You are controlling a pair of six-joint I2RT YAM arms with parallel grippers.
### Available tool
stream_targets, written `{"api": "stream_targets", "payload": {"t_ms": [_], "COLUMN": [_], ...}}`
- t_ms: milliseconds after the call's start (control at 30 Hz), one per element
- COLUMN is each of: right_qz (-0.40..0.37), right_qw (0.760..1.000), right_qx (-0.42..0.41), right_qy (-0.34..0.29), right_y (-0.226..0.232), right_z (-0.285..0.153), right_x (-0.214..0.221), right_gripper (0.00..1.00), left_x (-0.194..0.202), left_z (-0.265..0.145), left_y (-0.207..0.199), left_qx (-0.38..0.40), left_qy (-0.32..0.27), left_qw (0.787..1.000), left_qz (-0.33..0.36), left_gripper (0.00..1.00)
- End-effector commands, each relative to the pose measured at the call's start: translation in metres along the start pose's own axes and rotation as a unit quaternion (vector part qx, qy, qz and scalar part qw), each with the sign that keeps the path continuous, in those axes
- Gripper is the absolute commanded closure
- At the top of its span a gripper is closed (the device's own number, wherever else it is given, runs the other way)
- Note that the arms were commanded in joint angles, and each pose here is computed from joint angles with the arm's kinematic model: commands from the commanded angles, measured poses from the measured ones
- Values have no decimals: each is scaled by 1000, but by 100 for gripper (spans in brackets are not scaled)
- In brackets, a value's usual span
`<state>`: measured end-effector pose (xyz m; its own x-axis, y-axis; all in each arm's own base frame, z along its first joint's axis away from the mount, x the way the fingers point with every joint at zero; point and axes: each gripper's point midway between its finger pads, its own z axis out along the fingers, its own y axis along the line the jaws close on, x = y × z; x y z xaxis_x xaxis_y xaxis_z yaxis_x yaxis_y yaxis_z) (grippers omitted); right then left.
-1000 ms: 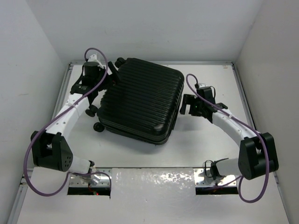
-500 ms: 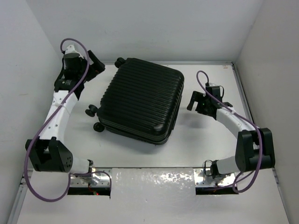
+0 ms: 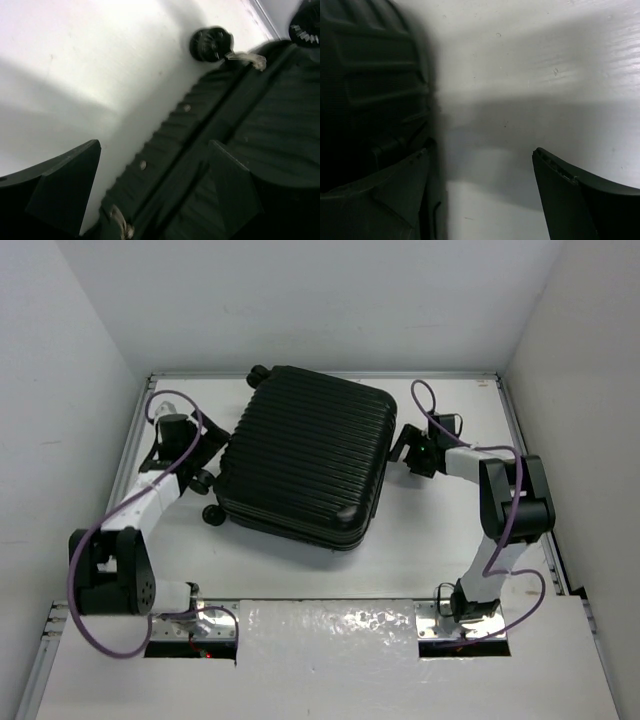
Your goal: Pack the luggage
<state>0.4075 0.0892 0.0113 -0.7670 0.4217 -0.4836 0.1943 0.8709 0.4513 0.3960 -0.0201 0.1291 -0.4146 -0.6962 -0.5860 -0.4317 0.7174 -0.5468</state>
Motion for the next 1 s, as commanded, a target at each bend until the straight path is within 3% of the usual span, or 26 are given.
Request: {"api": "stream_targets", "payload": {"t_ms": [0, 133, 200, 233, 333, 400, 433, 500, 533, 600, 633, 667, 733, 867, 967], "right_qz": [1, -36, -91, -102, -204, -208, -234, -242, -248, -200, -184, -140, -102, -88, -87], "right_qw": [998, 995, 989, 985, 964, 954, 953, 951, 955, 968, 976, 980, 981, 969, 968], "right_qx": [-60, -77, -82, -67, -91, -81, -87, -24, 25, 71, 78, 122, 163, 203, 186], "right_qy": [4, 58, 76, 119, 142, 200, 172, 189, 162, 132, 83, 69, -15, -111, -141], "right_y": [33, 53, 71, 67, 109, 99, 114, 89, 75, 49, 52, 19, 0, 1, 12], "right_z": [12, 27, 40, 41, 54, 69, 69, 74, 72, 60, 38, 28, -14, -81, -116], "right_x": [-4, 3, -5, 9, -18, -2, -32, -39, -60, -89, -119, -124, -159, -191, -183], "right_gripper": [17, 17, 16, 16, 15, 14, 14, 9, 2, 1, 1, 1, 1, 1, 1], "left_x": [18, 52, 76, 83, 106, 132, 133, 149, 149, 142, 121, 114, 81, 31, -6], "left_z": [-29, -45, -57, -61, -82, -93, -101, -111, -117, -127, -132, -135, -143, -151, -152], "left_y": [-38, -47, -51, -50, -58, -54, -56, -52, -53, -49, -54, -46, -51, -76, -102], "left_qx": [101, 125, 141, 141, 178, 191, 197, 195, 197, 186, 177, 152, 120, 82, 63], "left_qy": [10, 26, 41, 43, 45, 68, 59, 73, 71, 62, 26, 19, -30, -90, -125], "left_qw": [995, 991, 988, 988, 982, 977, 977, 975, 975, 976, 978, 980, 981, 975, 972], "left_qz": [24, 47, 57, 54, 54, 63, 57, 73, 79, 97, 110, 125, 152, 184, 189], "left_gripper": [14, 14, 14, 14, 15, 16, 16, 16, 16, 16, 15, 14, 10, 5, 5]}}
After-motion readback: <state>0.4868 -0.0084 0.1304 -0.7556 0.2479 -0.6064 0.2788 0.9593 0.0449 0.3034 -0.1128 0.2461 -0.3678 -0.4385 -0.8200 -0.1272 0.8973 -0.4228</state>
